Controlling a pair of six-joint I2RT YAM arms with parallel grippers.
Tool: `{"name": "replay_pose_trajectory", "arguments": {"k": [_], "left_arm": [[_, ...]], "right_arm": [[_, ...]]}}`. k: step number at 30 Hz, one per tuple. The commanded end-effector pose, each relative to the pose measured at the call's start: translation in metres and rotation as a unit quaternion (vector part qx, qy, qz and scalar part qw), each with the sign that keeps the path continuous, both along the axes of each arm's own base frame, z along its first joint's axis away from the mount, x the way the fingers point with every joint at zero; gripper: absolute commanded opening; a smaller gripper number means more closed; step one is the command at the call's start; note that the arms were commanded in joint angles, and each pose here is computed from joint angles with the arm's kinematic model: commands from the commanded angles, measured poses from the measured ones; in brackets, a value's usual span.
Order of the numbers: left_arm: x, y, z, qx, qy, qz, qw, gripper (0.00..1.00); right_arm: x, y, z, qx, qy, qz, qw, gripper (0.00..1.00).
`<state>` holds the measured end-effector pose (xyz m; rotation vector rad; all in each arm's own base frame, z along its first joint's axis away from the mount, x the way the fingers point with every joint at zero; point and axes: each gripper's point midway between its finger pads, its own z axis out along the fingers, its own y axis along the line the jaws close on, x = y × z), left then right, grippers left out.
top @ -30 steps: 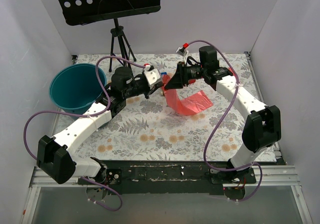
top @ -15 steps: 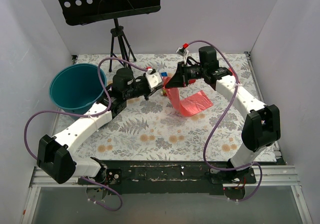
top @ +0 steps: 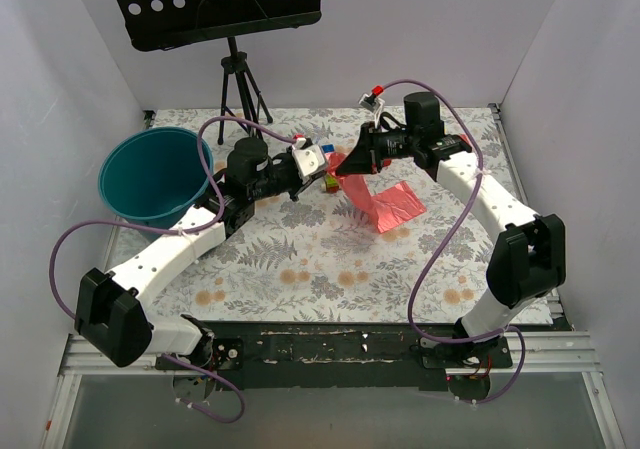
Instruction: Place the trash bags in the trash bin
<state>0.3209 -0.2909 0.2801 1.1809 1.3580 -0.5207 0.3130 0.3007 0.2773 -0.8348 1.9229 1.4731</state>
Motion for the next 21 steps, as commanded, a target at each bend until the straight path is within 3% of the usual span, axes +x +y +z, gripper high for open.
{"name": "replay_pose_trajectory", "arguments": {"k": [1,6,14,15,17,21], "left_arm": [[0.01,0.01,0.007,-0.005,-0.014,0.038,0.999,0.0],[0.014,0.014,0.007,-0.002,-0.018,0.049,0.999,0.0],[-0.004,-0.004,0.01,-0.018,0.026,-0.012,0.999,0.0],[-0.006,-0.006,0.009,-0.017,0.037,-0.02,0.999,0.05],[-0.008,-0.01,0.013,-0.034,0.065,-0.019,0.997,0.27],[-0.002,-0.018,0.019,-0.064,0.106,-0.006,0.992,0.32]], "right_arm": [[0.006,-0.017,0.013,-0.002,-0.039,-0.026,0.999,0.01],[-0.004,-0.022,0.019,0.004,-0.048,-0.015,0.999,0.01],[0.002,-0.018,0.024,0.018,-0.047,-0.009,0.999,0.01],[0.003,-0.017,0.025,0.019,-0.048,-0.007,0.999,0.01],[0.005,-0.015,0.028,0.022,-0.051,-0.004,0.998,0.01],[0.006,-0.014,0.031,0.025,-0.053,0.0,0.998,0.01]]}}
